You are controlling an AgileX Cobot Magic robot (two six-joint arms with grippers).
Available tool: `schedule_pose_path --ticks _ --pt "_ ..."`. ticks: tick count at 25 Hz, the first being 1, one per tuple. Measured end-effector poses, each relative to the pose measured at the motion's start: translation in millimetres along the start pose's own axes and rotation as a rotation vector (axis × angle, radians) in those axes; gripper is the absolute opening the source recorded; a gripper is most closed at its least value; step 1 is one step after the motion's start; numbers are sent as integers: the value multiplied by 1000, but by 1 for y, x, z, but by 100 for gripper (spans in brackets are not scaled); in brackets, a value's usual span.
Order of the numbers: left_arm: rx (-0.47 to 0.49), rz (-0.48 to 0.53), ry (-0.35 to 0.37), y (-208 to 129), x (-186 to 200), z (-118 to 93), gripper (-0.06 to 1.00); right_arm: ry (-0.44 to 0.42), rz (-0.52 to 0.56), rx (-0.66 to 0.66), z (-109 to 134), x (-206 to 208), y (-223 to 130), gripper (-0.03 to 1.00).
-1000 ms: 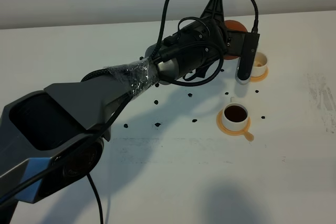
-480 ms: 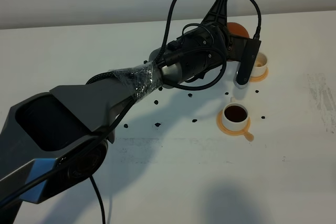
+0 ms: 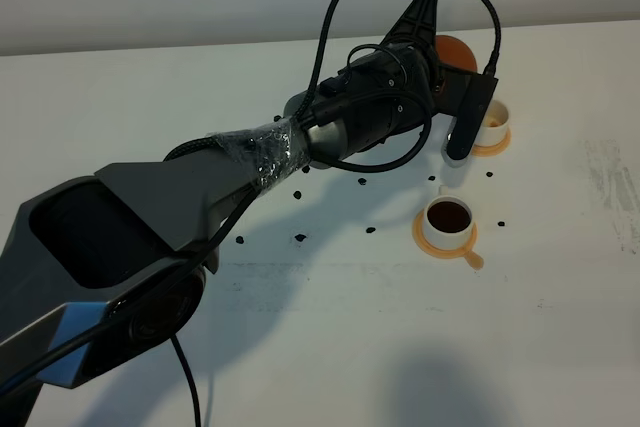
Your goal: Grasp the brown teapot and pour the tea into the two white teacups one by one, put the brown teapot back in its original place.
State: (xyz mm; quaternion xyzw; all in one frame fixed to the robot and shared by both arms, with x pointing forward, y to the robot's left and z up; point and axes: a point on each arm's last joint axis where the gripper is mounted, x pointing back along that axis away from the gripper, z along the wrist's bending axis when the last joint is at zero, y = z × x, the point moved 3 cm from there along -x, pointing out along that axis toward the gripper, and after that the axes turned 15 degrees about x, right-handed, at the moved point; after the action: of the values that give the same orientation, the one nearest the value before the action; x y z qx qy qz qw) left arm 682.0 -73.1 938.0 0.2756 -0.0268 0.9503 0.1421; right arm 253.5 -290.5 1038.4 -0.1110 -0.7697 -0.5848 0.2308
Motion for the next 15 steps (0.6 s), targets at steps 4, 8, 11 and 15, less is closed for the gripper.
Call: schedule_pose_path --ticks 4,8,11,15 --pt "-12 1 6 0 0 1 12 0 0 0 0 0 0 47" --pt "-34 6 17 -1 0 2 12 0 0 0 0 0 0 47" --pt "-40 8 18 -1 -1 1 12 0 0 0 0 0 0 47" --pt "-52 9 23 -1 -1 1 12 0 0 0 0 0 0 47"
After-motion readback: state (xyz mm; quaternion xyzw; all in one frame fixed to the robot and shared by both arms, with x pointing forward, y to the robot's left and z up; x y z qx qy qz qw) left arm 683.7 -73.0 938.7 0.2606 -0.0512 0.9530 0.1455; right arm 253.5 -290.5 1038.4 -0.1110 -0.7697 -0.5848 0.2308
